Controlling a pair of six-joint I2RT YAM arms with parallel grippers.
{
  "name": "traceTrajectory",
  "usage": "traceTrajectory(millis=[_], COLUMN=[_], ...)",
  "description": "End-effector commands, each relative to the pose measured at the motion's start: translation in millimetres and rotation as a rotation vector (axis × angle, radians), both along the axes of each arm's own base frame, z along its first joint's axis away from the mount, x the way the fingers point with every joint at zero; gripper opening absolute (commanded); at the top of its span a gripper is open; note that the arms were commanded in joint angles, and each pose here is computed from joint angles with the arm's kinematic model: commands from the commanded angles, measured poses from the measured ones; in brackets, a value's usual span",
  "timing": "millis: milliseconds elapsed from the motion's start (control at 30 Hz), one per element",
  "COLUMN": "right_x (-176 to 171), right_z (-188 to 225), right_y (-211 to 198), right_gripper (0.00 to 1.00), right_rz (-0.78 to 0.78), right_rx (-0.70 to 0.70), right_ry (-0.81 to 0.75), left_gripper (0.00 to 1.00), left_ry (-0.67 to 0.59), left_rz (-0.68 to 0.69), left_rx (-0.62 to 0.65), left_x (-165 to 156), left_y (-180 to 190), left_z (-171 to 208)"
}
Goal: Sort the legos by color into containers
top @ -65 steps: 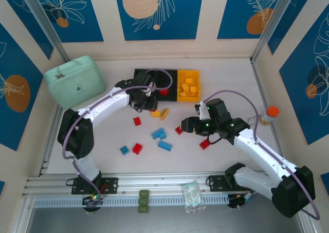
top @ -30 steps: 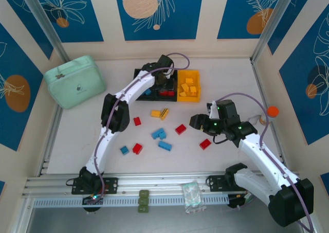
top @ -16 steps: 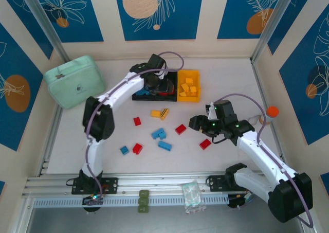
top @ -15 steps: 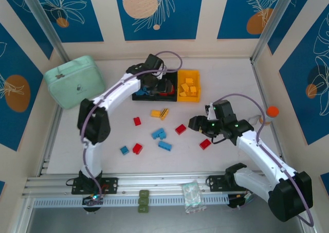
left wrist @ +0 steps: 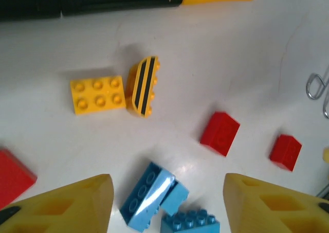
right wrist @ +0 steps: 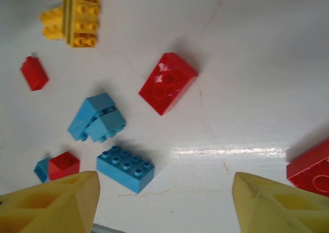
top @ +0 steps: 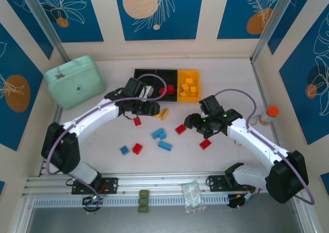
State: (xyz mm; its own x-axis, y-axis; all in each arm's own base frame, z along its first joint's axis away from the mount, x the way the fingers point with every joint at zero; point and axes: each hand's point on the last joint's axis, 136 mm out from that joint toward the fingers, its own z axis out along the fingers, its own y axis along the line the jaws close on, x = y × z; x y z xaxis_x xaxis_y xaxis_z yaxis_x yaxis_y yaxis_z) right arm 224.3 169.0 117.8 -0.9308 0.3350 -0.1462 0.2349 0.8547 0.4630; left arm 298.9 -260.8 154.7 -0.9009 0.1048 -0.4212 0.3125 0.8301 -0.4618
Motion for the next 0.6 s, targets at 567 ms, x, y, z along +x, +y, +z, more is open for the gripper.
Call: traceTrajectory(millis=[567], right_x=[42.7], right_z=[-56.7], right_y=[42.7], right_gripper=[0.83], right_rz=[-0.138], right_rx=[-0.158], right_ry=[0.279], left_gripper=[0.63], left_ry=[0.026], left_rz=[0.104], left_rx=[-0.046], left_x=[-60.8], left_y=[43.3], left_z=[-31.0])
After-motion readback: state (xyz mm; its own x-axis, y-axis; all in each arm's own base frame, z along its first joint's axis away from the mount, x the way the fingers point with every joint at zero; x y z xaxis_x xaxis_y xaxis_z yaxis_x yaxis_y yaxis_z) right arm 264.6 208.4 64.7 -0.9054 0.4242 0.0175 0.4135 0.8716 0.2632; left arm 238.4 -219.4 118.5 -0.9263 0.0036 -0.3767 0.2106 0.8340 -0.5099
